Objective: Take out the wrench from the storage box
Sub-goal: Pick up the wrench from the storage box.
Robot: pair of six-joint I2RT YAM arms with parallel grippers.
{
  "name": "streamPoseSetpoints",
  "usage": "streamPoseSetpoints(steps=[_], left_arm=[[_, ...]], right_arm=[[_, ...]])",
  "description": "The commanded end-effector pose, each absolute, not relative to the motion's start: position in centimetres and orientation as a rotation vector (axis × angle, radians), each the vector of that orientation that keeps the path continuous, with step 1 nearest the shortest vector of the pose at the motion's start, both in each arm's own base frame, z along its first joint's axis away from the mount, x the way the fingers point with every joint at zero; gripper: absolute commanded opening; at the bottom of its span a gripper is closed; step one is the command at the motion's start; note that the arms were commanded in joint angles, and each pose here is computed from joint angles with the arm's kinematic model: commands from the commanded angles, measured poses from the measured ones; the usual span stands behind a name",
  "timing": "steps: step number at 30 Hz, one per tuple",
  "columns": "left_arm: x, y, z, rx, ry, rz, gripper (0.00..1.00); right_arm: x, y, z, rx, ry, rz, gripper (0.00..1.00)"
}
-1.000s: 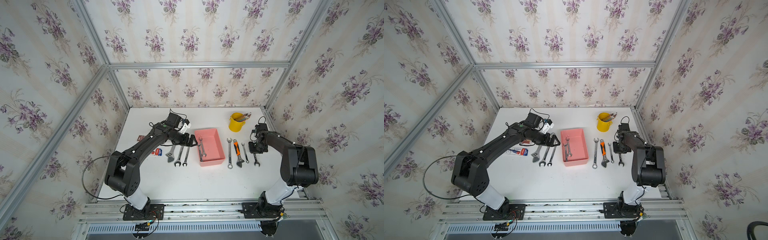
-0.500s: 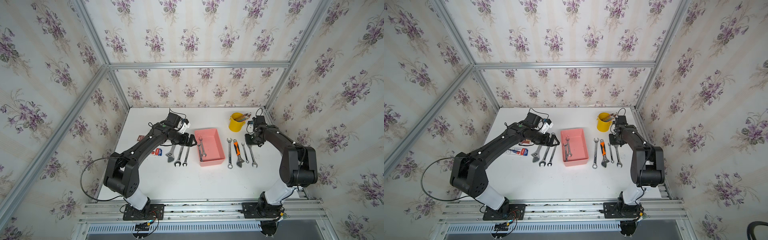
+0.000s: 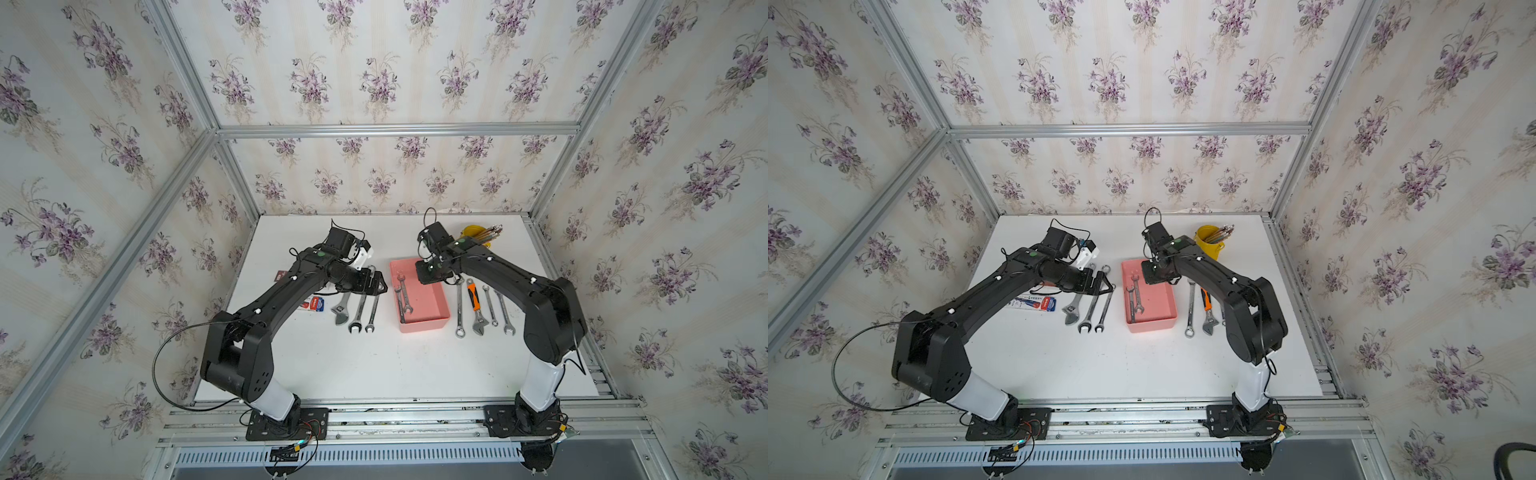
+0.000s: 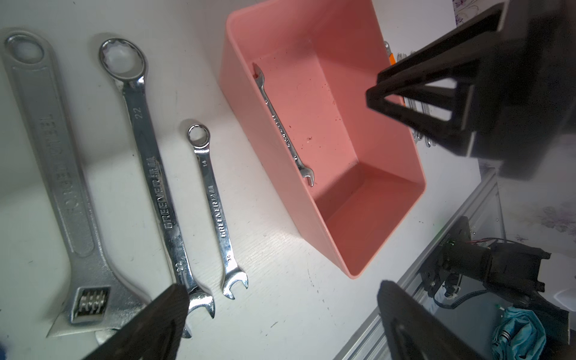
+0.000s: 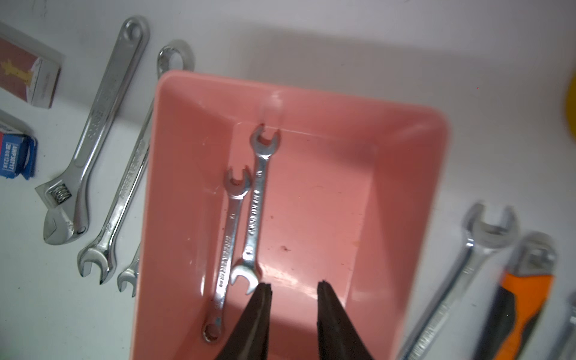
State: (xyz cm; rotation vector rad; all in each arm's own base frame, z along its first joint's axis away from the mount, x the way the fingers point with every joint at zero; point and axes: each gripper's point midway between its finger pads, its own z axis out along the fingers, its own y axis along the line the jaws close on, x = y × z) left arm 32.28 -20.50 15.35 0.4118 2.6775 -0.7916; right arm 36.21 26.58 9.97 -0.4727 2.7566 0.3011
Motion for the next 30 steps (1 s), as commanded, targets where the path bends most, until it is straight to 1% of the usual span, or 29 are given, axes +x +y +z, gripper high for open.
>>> streamPoseSetpoints(steps=[1,6,11,20,23,28,30], left_arm=[[31.9,-19.7,15.4,0.406,2.675,-0.777,0.99],[31.1,-18.6,15.1,0.371,2.68,-0.776,0.99],[30.7,-18.0,14.8,0.36,2.689,-0.774,0.99],[30.6,-17.7,14.5,0.357,2.698,-0.787,0.99],[30.6,-17.6,14.6,0.366,2.699,-0.779,0.99],[30.3,-17.3,14.2,0.362,2.712,-0.783,0.99],[30.4,-17.3,14.2,0.361,2.712,-0.788,0.99]], right_arm=[[36.1,27.7,8.0,-0.437,2.792,0.289,0.31],[35.3,28.8,4.4,-0.492,2.834,0.217,0.31],[34.9,29.8,3.1,-0.487,2.836,0.245,0.32],[33.2,28.7,-0.3,-0.516,2.9,0.133,0.31],[32.4,27.7,-1.3,-0.564,2.927,0.022,0.31],[31.8,25.0,-0.9,-0.593,2.935,-0.127,0.3],[31.6,24.5,-0.6,-0.6,2.952,-0.144,0.3]])
